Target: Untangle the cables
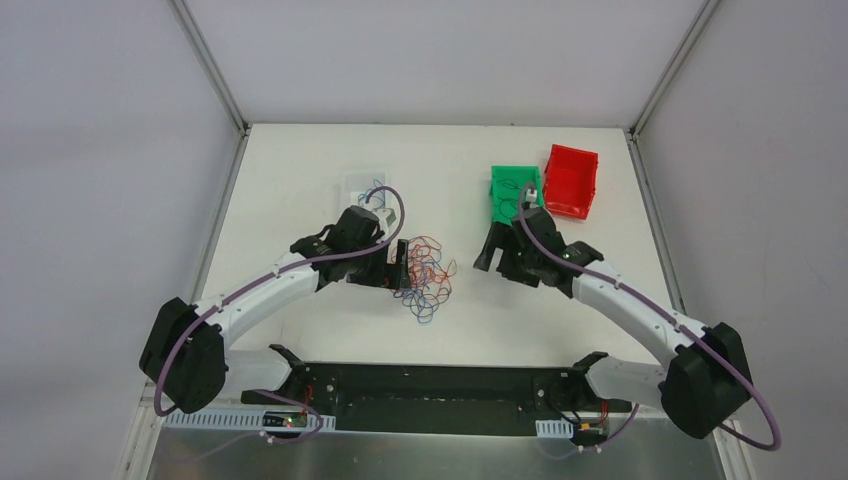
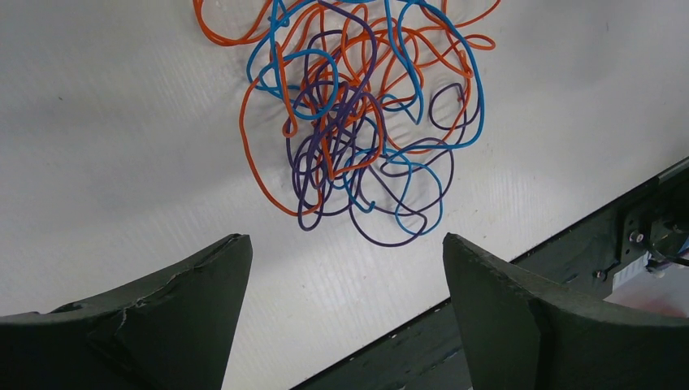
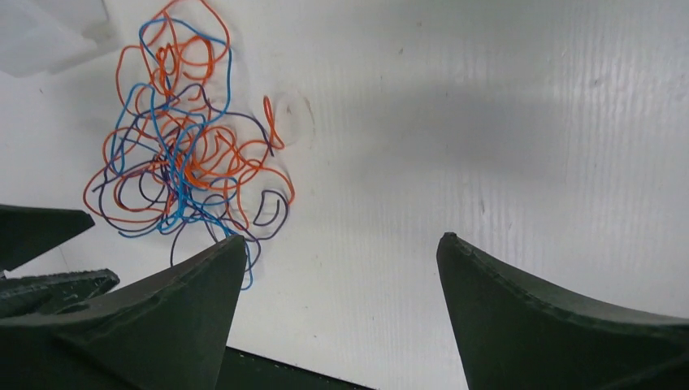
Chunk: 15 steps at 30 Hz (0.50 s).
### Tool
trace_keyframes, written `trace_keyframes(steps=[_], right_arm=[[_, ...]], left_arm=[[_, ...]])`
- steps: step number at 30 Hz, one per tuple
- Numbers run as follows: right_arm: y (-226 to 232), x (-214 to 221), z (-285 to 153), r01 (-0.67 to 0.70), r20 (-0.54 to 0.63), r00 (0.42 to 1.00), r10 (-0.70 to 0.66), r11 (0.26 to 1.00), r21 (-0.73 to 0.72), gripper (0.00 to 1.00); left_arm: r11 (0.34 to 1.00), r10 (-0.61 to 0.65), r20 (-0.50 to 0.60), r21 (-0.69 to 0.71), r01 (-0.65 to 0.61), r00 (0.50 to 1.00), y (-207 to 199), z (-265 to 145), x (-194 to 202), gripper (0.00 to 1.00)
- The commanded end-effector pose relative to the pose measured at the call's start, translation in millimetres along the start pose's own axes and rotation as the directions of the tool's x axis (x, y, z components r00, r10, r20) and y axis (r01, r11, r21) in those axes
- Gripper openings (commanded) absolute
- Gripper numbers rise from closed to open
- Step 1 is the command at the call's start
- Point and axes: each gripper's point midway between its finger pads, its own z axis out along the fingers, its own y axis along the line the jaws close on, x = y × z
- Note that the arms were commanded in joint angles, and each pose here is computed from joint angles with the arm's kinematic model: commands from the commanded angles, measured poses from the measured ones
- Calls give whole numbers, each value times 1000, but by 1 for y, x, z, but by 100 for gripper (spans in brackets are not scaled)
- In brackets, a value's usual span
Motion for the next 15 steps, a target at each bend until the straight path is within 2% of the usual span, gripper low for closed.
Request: trace_keyframes(steps=[1,8,15], right_arm=[[23,4,-8,-66,70,995,76,989,-129,90],[37,33,12,-76,0,997,77,989,-127,88],[59,32,40,-151,6,988,152,984,-90,82]], left_arm=[[998,-15,49,68,11,999,-14,0,-7,90],[995,-38,56,89,33,998,-19,4,-8,88],[996,-47,46,76,43,998,-18,14,-9,82]])
